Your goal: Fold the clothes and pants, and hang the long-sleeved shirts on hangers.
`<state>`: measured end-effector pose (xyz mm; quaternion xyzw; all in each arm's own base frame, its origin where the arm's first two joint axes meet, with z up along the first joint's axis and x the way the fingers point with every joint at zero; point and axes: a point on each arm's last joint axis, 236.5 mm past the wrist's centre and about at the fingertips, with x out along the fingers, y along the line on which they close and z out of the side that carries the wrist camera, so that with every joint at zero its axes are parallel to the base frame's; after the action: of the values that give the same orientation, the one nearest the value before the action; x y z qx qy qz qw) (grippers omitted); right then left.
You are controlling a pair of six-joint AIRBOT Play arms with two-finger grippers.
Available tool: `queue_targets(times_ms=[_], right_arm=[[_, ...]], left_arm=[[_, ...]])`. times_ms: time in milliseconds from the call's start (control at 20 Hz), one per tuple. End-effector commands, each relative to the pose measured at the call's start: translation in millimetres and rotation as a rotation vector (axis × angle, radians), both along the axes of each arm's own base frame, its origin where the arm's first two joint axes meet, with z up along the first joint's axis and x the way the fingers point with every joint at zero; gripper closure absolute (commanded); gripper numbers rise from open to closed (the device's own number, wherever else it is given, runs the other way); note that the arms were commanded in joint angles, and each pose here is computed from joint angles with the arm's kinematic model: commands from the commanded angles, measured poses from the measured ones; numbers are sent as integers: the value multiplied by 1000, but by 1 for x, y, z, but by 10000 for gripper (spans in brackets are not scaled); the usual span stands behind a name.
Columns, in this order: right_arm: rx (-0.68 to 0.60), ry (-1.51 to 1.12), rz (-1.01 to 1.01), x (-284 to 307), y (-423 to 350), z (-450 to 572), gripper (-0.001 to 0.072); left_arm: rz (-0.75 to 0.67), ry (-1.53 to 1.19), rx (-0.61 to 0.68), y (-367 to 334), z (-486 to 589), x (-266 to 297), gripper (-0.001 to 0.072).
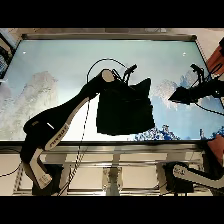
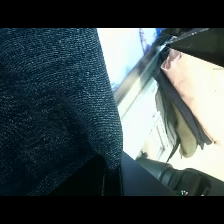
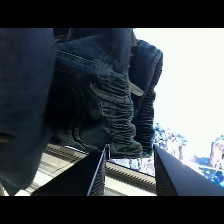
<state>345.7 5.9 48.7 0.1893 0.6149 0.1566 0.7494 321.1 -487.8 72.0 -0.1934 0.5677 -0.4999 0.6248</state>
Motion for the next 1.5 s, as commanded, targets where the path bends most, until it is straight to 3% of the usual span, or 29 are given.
queue_targets(times_ms=[0,50,100,400,450,500,550,650,800,950,1150,1300,1350,1450], right_arm=[[-7,4,1,-1,-1,-1,378],[-7,4,1,-1,-1,-1,378],[-7,4,1,-1,-1,-1,378],[-6,9,3,-2,-1,-1,363],[-5,12,1,-3,-1,-3,247],[-2,22,-5,-4,0,-10,33],[1,32,-14,-6,1,-20,31],[5,48,-25,-10,9,-46,31],[15,33,27,-13,39,-82,31],[-11,16,69,-6,68,-105,41],[-68,4,70,8,99,-130,56],[-56,66,106,-4,125,-148,198],[-56,73,128,-7,132,-150,315],[-70,72,150,-9,134,-149,678]], left_arm=[[-45,-34,-34,-11,0,-10,624],[-59,-43,-53,-13,4,-12,357],[-68,-46,-81,-16,10,-13,9],[-92,-47,-134,-14,21,-13,18],[-114,-56,-133,-8,20,-13,18],[-132,-52,-125,0,19,-12,19],[-152,-44,-96,13,13,-10,19],[-172,-13,40,46,-12,-5,22],[-148,-50,399,118,-64,15,23],[-38,-158,751,195,-83,50,23],[17,-241,949,248,-61,62,23],[43,-286,1018,271,-43,65,22],[49,-286,1035,278,-38,64,22],[61,-261,1048,291,-37,58,23]])
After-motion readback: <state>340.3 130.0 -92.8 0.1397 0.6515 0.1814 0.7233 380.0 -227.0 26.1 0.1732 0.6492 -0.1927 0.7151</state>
